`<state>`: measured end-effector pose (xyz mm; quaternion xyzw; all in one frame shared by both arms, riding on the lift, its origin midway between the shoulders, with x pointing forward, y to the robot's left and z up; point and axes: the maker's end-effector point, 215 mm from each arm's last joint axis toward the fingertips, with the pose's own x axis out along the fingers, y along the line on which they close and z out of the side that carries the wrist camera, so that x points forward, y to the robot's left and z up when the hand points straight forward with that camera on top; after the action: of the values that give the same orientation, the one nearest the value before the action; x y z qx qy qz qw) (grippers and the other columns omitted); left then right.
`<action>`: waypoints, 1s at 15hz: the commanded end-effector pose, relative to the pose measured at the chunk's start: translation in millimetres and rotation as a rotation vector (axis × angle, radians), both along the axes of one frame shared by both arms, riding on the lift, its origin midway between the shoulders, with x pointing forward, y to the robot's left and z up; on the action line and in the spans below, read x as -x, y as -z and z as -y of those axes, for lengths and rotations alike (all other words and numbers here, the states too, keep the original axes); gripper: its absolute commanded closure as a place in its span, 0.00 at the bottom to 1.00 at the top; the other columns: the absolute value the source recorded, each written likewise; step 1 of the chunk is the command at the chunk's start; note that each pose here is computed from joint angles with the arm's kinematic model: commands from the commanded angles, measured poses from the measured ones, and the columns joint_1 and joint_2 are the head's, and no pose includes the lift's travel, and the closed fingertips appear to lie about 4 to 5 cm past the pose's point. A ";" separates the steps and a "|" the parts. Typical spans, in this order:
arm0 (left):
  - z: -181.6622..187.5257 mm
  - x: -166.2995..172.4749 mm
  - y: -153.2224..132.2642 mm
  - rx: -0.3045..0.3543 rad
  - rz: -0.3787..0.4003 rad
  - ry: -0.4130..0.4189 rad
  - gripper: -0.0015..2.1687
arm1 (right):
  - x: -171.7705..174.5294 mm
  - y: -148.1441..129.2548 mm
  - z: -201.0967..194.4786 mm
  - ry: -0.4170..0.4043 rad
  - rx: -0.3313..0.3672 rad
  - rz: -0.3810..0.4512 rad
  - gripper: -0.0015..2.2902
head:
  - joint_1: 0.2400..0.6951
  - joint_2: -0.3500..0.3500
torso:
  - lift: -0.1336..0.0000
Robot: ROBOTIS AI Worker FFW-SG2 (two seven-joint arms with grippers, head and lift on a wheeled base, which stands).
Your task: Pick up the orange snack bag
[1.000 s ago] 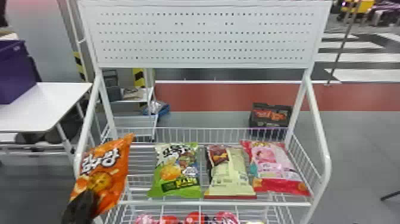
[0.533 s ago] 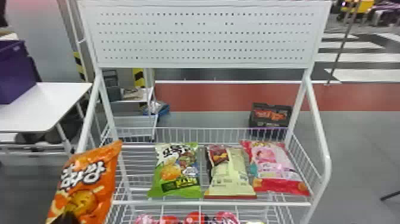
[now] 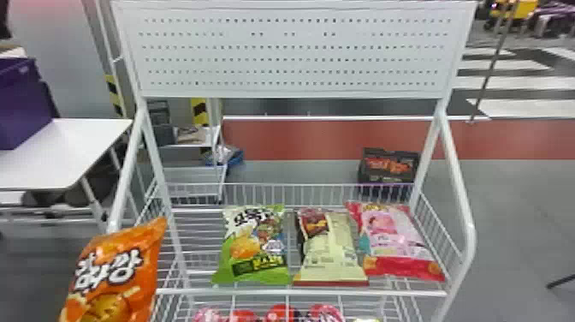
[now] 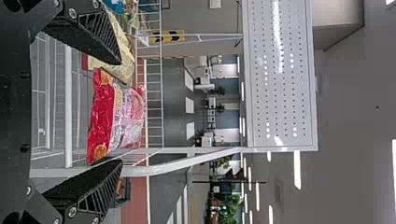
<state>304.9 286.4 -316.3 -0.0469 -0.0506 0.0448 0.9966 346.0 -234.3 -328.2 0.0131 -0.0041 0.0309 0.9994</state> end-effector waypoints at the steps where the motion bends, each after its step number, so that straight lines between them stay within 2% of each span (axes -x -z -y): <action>1: -0.2 1.5 1.5 -0.003 -0.003 0.000 0.77 | 0.1 -0.3 -0.2 -0.002 0.001 0.000 0.06 | 0.57 0.50 | 1.00; 15: 1.0 2.1 1.8 -0.023 -0.003 0.006 0.77 | 0.0 -1.9 0.2 -0.001 -0.002 0.004 0.06 | 0.57 0.50 | 1.00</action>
<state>302.7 285.7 -318.0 -0.0359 -0.0497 0.0420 0.9972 346.0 -234.5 -327.1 0.0132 -0.0048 0.0322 0.9994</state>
